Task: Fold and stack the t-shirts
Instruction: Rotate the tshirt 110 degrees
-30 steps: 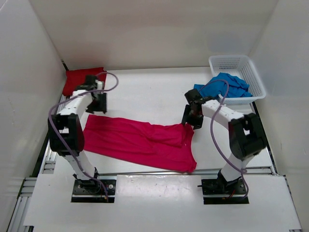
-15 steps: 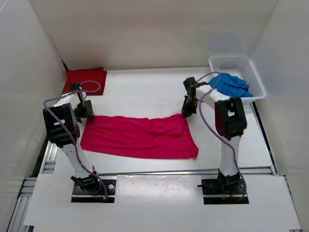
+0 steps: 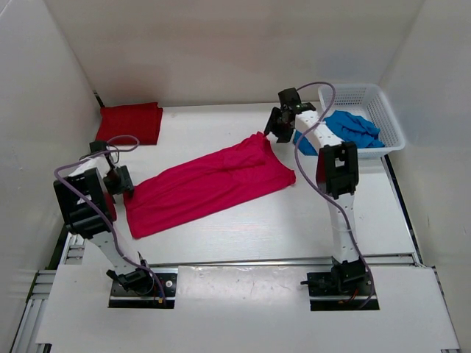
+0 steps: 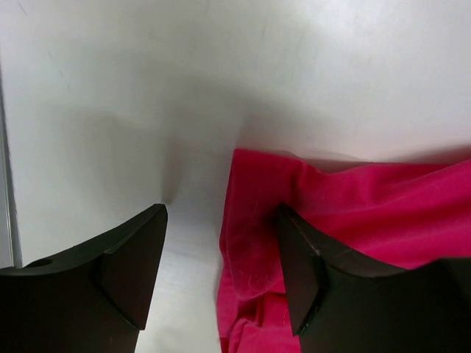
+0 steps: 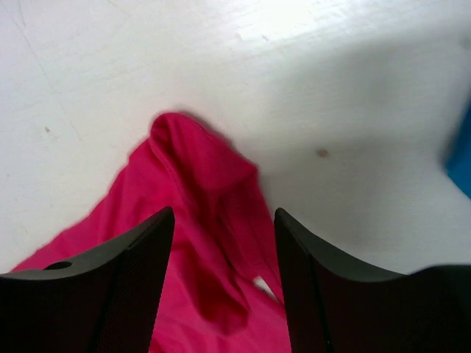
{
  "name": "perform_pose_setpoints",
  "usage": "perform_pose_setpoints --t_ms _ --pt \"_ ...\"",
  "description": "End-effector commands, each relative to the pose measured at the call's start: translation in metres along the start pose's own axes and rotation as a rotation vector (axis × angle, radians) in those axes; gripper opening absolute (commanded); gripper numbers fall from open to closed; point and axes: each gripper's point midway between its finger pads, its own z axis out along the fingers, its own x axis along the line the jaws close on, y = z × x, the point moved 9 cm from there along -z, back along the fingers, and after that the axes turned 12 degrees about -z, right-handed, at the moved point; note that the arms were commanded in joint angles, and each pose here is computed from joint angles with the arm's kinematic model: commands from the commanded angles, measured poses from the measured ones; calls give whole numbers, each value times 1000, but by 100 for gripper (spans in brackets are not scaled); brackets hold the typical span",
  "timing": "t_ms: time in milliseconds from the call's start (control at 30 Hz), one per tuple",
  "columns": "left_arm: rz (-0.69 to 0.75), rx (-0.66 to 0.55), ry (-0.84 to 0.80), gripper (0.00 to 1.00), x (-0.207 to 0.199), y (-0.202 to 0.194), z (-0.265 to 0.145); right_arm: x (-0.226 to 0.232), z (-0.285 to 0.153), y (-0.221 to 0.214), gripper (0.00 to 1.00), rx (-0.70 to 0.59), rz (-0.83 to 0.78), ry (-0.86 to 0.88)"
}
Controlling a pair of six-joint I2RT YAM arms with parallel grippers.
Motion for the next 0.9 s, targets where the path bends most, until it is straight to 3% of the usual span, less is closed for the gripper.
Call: perform_pose_setpoints --t_ms 0,133,367,500,867 --pt "6 10 19 72 7 -10 -18 11 -70 26 62 -142 -50 49" --pt "-5 -22 5 75 8 -2 -30 -3 -122 1 64 -169 -10 -50" --pt "-8 -66 -4 75 7 8 -44 -49 -111 -119 64 133 172 -158" --pt "-18 -95 -17 76 9 10 -53 -60 -101 -153 62 184 267 -183" --pt "-62 -96 -53 76 23 -8 -62 -64 -65 -159 62 257 321 -224"
